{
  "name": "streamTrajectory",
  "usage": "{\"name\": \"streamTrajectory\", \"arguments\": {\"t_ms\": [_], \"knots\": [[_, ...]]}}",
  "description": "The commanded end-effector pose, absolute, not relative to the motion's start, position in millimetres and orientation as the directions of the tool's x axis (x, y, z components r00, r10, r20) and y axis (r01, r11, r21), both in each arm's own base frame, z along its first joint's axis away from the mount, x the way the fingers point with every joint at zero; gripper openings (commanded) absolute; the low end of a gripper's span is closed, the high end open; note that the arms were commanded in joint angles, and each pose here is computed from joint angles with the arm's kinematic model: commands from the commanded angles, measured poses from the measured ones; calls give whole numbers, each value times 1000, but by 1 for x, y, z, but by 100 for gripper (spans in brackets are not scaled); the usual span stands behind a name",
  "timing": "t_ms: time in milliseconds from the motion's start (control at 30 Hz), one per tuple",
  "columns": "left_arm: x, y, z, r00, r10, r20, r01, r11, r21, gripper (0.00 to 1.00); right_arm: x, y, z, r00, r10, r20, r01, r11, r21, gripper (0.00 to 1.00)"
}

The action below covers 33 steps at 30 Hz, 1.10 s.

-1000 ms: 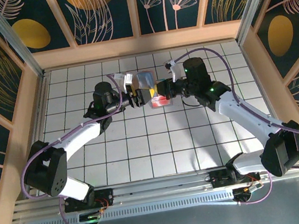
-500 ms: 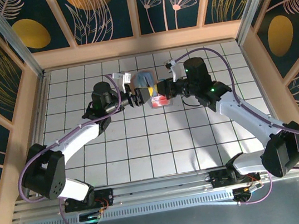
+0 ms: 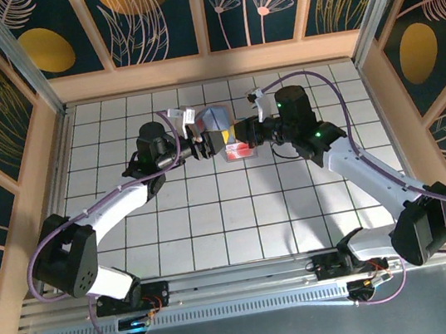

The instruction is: Take the credit cards out of the card holder

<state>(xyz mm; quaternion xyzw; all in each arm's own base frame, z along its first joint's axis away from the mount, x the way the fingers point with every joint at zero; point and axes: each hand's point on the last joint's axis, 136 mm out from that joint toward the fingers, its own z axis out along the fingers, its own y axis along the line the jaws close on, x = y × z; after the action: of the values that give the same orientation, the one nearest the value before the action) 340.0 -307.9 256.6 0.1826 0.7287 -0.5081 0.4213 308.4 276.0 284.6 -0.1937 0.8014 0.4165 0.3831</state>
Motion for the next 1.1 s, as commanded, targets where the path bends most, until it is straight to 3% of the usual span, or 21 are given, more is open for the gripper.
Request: {"name": "streamTrajectory", "arguments": {"t_ms": [0, 467, 733, 900, 1067], "knots": [[335, -311, 273, -551, -165, -818, 728, 384, -568, 79, 308, 278, 305, -567, 40, -822, -670, 558, 490, 0], [331, -310, 274, -553, -159, -818, 728, 384, -568, 60, 319, 267, 295, -586, 69, -807, -627, 593, 506, 0], [330, -306, 271, -549, -155, -822, 723, 405, -559, 27, 320, 264, 295, -596, 86, -798, -622, 579, 527, 0], [332, -304, 273, -538, -158, -828, 723, 419, -549, 17, 319, 265, 295, -596, 84, -798, -629, 569, 530, 0], [334, -305, 273, -540, -156, -827, 720, 423, -550, 11, 316, 271, 301, -593, 81, -801, -651, 536, 537, 33]]}}
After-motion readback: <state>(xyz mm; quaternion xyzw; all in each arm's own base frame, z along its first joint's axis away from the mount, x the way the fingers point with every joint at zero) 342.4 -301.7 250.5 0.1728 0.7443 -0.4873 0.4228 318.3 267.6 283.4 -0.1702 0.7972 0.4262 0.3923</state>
